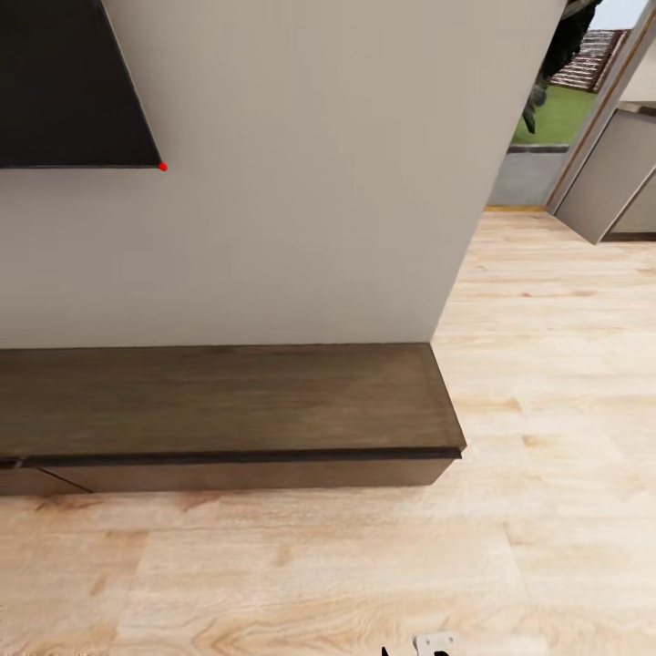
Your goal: Place each of the two pumpkins and all three candles from the living room inside a cabinet in the living room (use any cabinet), then make sure every cabinet is closed, and position the cauldron so it is next to a table in the living room.
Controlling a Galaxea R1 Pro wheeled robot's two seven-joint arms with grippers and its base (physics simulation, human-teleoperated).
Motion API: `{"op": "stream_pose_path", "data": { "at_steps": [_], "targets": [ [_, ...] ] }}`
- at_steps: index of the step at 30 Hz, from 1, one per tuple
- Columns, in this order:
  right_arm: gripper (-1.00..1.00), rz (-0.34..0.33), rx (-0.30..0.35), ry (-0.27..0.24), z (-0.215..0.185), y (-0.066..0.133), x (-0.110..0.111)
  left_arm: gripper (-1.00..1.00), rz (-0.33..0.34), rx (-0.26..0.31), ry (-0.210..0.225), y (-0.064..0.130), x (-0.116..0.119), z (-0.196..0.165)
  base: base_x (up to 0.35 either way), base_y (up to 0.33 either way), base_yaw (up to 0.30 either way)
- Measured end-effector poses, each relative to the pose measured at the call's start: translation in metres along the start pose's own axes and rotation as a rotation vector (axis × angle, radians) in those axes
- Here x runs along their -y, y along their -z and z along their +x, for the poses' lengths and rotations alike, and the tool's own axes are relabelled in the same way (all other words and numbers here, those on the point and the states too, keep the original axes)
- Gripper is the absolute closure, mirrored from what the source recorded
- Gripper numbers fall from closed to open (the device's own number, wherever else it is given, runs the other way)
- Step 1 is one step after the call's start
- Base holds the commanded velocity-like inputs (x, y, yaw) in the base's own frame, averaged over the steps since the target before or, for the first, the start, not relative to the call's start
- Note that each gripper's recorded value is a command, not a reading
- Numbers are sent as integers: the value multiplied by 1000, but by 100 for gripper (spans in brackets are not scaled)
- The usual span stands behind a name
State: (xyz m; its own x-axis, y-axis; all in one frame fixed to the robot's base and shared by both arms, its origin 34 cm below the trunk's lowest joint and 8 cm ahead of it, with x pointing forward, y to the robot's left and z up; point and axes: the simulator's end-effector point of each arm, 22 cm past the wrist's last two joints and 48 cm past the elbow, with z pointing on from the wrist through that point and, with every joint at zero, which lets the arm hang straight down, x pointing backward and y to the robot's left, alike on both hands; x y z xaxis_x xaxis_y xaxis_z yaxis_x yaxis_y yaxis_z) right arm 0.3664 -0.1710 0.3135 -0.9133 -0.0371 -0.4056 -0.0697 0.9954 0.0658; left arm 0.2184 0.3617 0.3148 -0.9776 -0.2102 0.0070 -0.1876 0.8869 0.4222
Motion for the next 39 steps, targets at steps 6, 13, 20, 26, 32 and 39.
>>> {"op": "stream_pose_path", "data": {
  "at_steps": [6,13,20,26,32,39],
  "targets": [
    [-100,0,9,1,-4,1,0,-100,1,8,4,1,0,-4,0,0,122],
    [-100,1,20,2,-9,1,0,-100,4,18,8,2,0,-8,0,0,122],
    [-100,1,31,3,-15,2,0,-100,6,28,13,4,1,-12,0,0,122],
    [-100,2,41,3,-19,3,0,-100,8,36,17,5,1,-16,0,0,122],
    [-100,2,50,4,-23,3,1,-100,10,45,21,6,1,-20,0,0,122],
    [-100,2,61,5,-28,4,1,-100,12,55,25,8,1,-24,0,0,122]
  ]
}}
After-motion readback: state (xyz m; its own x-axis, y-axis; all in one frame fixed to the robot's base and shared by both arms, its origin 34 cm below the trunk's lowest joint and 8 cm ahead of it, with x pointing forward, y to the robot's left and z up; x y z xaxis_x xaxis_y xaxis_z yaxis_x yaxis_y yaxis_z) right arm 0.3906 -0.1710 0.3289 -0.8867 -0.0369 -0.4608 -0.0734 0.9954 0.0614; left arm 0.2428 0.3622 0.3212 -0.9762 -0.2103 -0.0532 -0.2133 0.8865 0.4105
